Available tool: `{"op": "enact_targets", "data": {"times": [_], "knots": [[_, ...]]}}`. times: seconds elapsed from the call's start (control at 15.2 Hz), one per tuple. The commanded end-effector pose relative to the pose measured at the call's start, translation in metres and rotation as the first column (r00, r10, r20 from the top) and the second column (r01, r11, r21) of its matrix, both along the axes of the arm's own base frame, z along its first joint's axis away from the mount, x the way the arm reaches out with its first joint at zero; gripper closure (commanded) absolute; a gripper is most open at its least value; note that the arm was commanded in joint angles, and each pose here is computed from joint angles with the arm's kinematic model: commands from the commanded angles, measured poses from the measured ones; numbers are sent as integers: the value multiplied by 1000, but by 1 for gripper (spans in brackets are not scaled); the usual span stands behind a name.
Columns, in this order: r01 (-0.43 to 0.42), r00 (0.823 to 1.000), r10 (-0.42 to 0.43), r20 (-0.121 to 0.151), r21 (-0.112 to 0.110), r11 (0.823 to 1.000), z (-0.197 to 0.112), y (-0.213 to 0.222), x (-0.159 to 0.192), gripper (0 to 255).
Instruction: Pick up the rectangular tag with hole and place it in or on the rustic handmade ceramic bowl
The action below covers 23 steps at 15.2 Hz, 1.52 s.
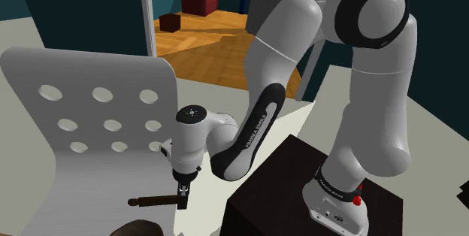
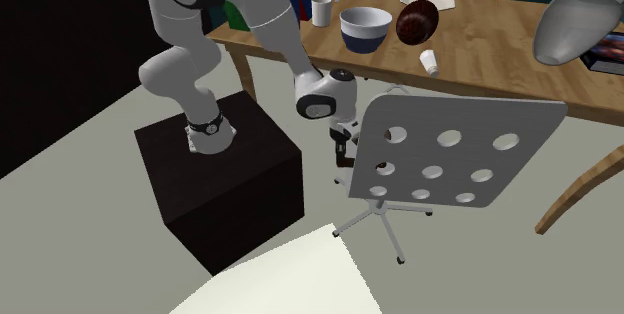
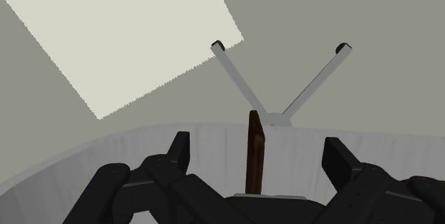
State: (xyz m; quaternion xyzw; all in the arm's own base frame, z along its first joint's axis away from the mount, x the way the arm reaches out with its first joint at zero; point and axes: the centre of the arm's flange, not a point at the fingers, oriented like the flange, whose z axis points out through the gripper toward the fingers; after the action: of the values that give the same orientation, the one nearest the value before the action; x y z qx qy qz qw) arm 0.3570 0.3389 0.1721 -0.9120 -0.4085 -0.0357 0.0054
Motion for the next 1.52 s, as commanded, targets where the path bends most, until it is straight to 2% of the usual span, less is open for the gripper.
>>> {"op": "enact_targets", "data": {"times": [0.0, 0.33, 0.86, 0.92, 1.45], "knots": [[-7, 1000, 7, 1, -1, 1000, -13, 4, -1, 0], [-7, 1000, 7, 1, -1, 1000, -42, 5, 1, 0], [-7, 1000, 7, 1, -1, 1000, -42, 5, 1, 0], [-7, 1000, 7, 1, -1, 1000, -42, 5, 1, 255], [-7, 1000, 7, 1, -1, 1000, -42, 5, 1, 255]]}}
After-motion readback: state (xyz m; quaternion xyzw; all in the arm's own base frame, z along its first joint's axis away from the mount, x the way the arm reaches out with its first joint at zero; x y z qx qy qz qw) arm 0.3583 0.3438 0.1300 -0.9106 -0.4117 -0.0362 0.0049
